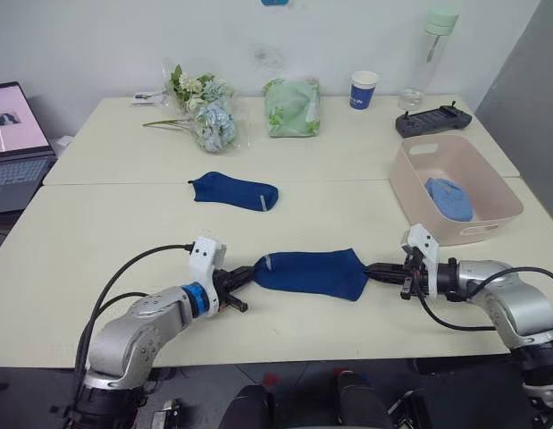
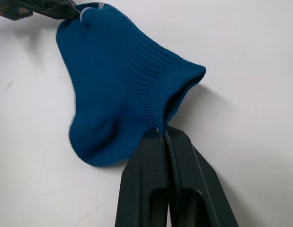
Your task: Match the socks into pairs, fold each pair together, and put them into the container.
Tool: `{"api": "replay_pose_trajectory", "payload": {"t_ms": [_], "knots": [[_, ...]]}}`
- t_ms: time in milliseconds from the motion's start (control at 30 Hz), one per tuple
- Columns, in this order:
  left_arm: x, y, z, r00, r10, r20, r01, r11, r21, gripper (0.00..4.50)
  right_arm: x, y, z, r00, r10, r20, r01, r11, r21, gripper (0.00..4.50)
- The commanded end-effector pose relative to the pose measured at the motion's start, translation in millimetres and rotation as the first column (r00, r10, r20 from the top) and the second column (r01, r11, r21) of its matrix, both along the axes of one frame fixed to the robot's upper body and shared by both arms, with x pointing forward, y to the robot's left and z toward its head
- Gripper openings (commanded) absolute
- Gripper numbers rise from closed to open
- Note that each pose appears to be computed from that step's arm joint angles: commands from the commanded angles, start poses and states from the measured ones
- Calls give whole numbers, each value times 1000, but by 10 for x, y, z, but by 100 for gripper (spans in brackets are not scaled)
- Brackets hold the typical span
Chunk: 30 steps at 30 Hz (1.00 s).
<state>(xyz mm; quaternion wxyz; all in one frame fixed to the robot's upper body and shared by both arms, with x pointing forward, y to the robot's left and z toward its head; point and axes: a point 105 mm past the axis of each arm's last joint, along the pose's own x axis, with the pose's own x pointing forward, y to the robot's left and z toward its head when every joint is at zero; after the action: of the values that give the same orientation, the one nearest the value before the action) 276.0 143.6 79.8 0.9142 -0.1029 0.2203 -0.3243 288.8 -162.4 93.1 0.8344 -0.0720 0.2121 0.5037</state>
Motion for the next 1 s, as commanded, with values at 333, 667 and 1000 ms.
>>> {"api": "replay_pose_trajectory", "payload": {"t_ms": [333,667,1000], "knots": [[-239,2,-68,996,57,-73,-59,998,-25,1,60,61,82,998,58,-8,-58,998,3,0],[-183,-6,-83,997,76,-13,-76,997,-15,42,92,-6,14,999,39,-8,-39,999,-18,96],[-66,300,56,991,104,80,-105,994,8,339,161,-217,254,983,-131,130,122,989,79,427]]}}
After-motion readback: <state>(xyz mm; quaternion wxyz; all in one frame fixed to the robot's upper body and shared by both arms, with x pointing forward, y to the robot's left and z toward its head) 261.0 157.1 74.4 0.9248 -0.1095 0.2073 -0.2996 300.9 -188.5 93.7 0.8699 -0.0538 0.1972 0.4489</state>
